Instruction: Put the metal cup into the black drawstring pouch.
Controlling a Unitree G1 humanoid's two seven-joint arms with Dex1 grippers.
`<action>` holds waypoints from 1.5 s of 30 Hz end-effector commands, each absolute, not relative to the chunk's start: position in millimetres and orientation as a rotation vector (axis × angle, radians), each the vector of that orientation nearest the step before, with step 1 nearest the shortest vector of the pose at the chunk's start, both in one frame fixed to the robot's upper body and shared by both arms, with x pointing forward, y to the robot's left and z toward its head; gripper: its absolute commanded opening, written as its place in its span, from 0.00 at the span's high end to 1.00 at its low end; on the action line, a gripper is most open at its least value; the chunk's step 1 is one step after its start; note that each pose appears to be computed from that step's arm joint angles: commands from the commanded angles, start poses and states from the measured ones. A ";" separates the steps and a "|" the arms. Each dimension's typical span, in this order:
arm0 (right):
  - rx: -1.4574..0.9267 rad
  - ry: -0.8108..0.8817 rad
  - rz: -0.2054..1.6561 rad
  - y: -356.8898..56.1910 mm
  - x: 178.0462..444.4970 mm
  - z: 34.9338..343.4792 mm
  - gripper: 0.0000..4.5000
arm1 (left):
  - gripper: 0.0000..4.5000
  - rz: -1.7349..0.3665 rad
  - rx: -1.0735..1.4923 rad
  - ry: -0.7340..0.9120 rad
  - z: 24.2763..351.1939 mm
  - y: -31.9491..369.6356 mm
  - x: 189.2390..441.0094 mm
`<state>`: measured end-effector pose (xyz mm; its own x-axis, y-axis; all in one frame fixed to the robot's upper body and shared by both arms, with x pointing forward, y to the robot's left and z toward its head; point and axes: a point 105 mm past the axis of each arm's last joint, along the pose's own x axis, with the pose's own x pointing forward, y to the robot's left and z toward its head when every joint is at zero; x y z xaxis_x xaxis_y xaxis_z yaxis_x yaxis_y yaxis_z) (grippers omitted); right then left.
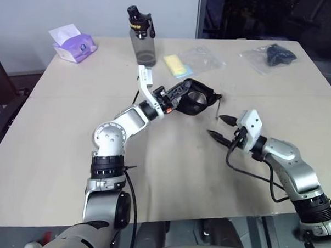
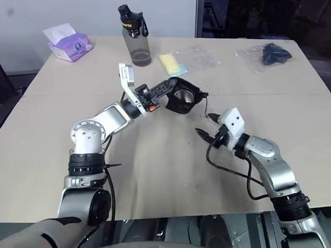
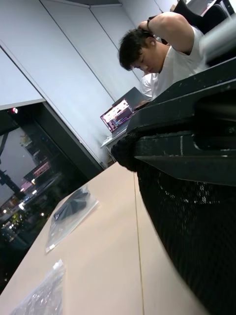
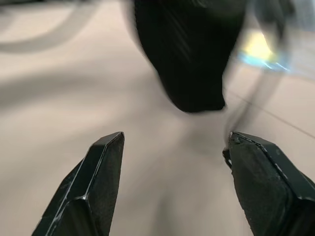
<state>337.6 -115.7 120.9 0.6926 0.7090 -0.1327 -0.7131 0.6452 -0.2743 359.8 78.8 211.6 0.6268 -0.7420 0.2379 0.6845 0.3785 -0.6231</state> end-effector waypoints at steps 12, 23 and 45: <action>-0.125 -0.051 0.684 -68.5 402.6 128.3 0.36 | 1.00 -0.964 -0.733 0.036 226.4 78.1 351.4; -0.145 -0.126 0.579 -94.5 396.8 149.7 0.99 | 1.00 -0.940 -0.688 0.051 216.3 83.7 352.2; -0.317 -0.625 0.609 -61.7 372.9 338.4 1.00 | 0.35 -0.850 0.056 -0.133 248.8 149.4 368.6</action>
<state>387.6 -73.2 314.7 0.7102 0.5875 0.3878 -0.4332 0.7990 -0.4171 368.7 165.5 216.3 0.6760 -0.7366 -0.0198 0.7354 0.6761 -0.0452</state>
